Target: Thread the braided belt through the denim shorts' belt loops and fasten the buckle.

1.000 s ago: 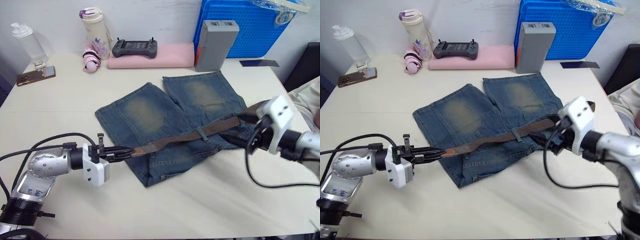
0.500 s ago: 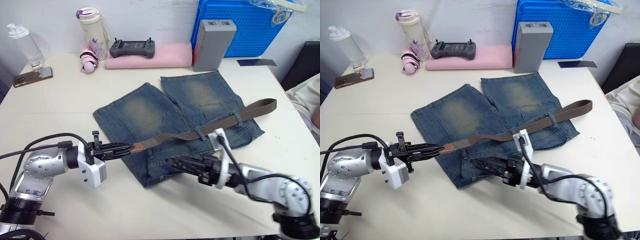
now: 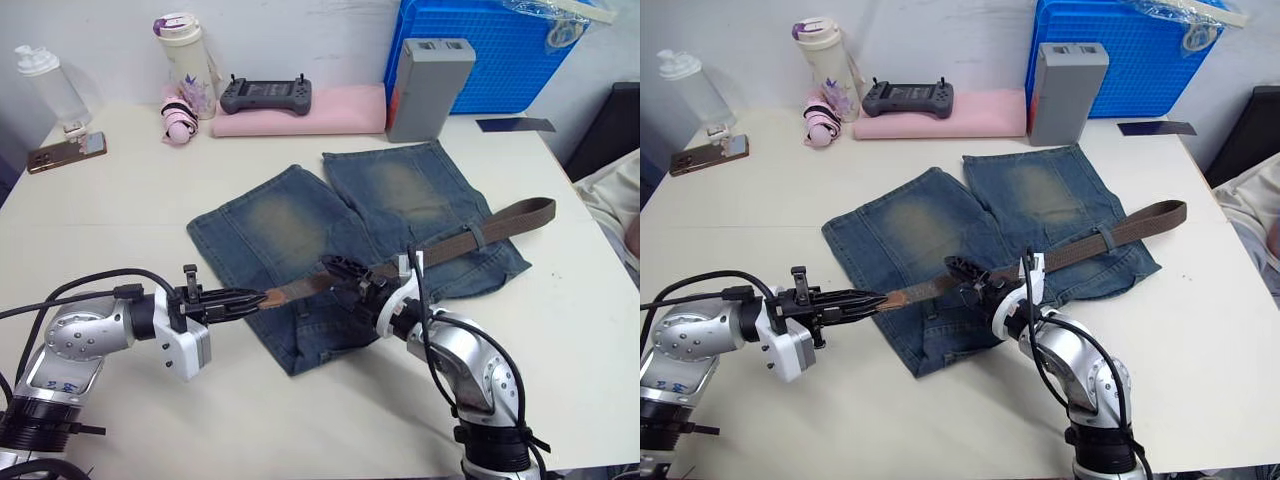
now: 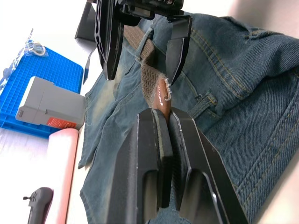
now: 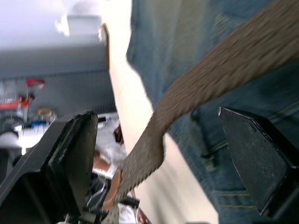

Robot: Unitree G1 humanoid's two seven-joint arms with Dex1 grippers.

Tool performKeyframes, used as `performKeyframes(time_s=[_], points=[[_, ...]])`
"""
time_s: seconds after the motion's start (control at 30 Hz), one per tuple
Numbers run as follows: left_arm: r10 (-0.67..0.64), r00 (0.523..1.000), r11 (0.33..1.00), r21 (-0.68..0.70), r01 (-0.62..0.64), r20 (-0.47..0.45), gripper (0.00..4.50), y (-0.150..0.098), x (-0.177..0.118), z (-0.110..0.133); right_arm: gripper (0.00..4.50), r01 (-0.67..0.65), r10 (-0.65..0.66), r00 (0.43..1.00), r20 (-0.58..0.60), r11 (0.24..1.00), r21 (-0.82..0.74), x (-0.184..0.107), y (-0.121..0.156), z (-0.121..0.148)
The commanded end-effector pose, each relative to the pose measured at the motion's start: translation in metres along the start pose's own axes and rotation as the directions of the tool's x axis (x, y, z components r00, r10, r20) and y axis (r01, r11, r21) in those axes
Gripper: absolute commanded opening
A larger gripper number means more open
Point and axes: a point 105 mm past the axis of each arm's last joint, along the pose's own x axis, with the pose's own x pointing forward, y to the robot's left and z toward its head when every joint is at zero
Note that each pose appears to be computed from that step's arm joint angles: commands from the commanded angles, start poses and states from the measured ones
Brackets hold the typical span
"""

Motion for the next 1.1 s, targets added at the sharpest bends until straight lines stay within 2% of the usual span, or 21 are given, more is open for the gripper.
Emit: performKeyframes(time_s=[0.03, 0.17, 0.2, 0.27, 0.43, 0.53, 0.6, 0.63, 0.7, 0.77, 0.83, 0.97, 1.1], points=[[0.017, 1.0, 0.999, 0.028, -0.018, 0.019, 0.0, 0.007, -0.003, 0.007, 3.57, -0.023, 0.023, 1.0, -0.001, 1.0, 0.013, -0.001, 0.007, 0.001], [0.017, 1.0, 1.0, 0.025, -0.018, 0.026, 0.0, 0.008, -0.001, 0.008, 1.63, -0.037, 0.037, 0.999, 0.005, 0.999, 0.016, 0.0, 0.011, 0.002], [0.019, 0.999, 1.0, 0.024, -0.019, 0.028, 0.0, 0.008, -0.001, 0.008, 1.27, -0.042, 0.042, 0.999, 0.01, 0.999, 0.021, 0.0, 0.012, 0.003], [0.022, 0.999, 0.999, 0.023, -0.023, 0.029, 0.0, 0.008, -0.002, 0.008, 0.11, -0.05, 0.049, 0.999, 0.016, 0.998, 0.029, 0.0, 0.013, 0.004], [0.031, 0.999, 0.999, 0.028, -0.031, 0.017, 0.0, 0.01, -0.002, 0.007, 0.04, -0.052, 0.051, 0.998, 0.027, 0.998, 0.037, 0.0, 0.014, 0.006], [0.061, 0.998, 0.996, -0.068, -0.06, 0.002, 0.0, 0.01, -0.002, 0.005, 0.04, -0.075, 0.076, 0.996, 0.044, 0.997, -0.026, -0.003, 0.015, 0.011], [0.061, 0.998, 0.973, -0.222, -0.058, 0.005, 0.82, 0.007, -0.003, 0.005, 0.0, -0.095, 0.104, 0.993, 0.057, 0.986, -0.137, -0.007, 0.017, 0.014], [0.072, 0.997, 0.94, -0.334, -0.072, -0.012, 1.08, 0.006, -0.003, 0.003, 0.0, -0.096, 0.107, 0.993, 0.055, 0.98, -0.177, -0.009, 0.017, 0.013], [0.029, 0.998, 0.837, -0.545, -0.056, -0.058, 1.98, -0.005, -0.006, -0.004, 0.0, -0.103, 0.121, 0.99, 0.068, 0.97, -0.218, -0.014, 0.017, 0.011], [-0.001, 0.998, 0.737, -0.674, -0.043, -0.066, 2.85, -0.014, -0.009, -0.004, 0.0, -0.114, 0.142, 0.985, 0.102, 0.965, -0.238, -0.018, 0.019, 0.013], [0.001, 0.998, 0.667, -0.743, -0.053, -0.07, 3.62, -0.017, -0.013, -0.003, 0.0, -0.108, 0.148, 0.978, 0.144, 0.961, -0.254, -0.021, 0.019, 0.016], [0.042, 0.994, 0.561, -0.821, -0.108, -0.101, 3.62, -0.016, -0.02, -0.007, 0.0, -0.082, 0.152, 0.961, 0.232, 0.955, -0.286, -0.028, 0.017, 0.025], [0.053, 0.992, 0.532, -0.837, -0.126, -0.115, 3.62, -0.015, -0.019, -0.008, 0.0, -0.046, 0.148, 0.936, 0.321, 0.951, -0.307, -0.035, 0.013, 0.034]])
